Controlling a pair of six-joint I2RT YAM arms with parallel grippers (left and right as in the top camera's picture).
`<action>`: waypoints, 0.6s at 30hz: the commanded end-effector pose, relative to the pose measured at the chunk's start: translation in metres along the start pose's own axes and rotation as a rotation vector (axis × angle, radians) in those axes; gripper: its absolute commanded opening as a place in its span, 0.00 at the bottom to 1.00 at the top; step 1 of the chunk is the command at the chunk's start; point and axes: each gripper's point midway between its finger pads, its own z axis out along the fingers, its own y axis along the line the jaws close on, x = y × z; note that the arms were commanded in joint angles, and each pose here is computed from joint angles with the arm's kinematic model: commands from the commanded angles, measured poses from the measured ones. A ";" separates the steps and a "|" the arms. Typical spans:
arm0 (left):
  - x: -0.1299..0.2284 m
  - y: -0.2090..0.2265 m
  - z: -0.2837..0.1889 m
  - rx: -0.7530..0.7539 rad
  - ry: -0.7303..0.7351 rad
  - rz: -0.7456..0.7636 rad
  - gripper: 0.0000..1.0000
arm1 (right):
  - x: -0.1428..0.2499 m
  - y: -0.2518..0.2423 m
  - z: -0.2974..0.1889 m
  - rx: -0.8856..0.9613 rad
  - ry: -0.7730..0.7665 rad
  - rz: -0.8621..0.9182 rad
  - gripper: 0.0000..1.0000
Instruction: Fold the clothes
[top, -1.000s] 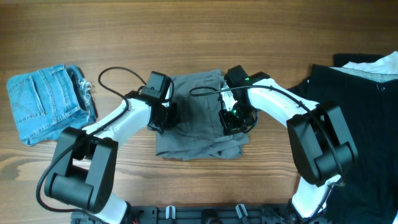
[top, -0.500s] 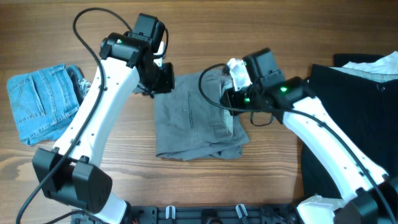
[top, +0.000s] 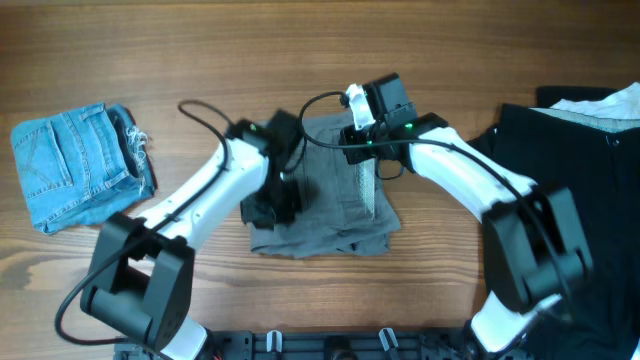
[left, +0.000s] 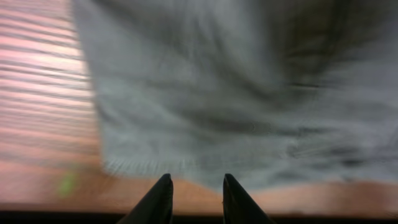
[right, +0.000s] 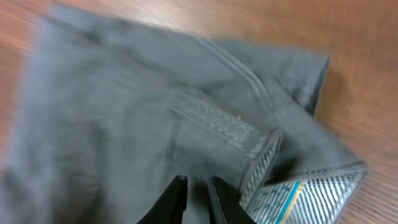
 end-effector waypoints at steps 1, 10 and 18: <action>0.018 0.010 0.034 -0.004 0.058 -0.070 0.25 | 0.025 -0.046 0.024 0.124 0.075 0.138 0.16; -0.107 0.001 0.037 0.199 -0.430 -0.113 0.35 | 0.058 -0.110 -0.012 0.232 0.168 0.475 0.13; -0.197 -0.005 -0.089 0.596 -0.642 -0.082 0.32 | 0.036 -0.056 -0.076 0.056 0.111 0.283 0.18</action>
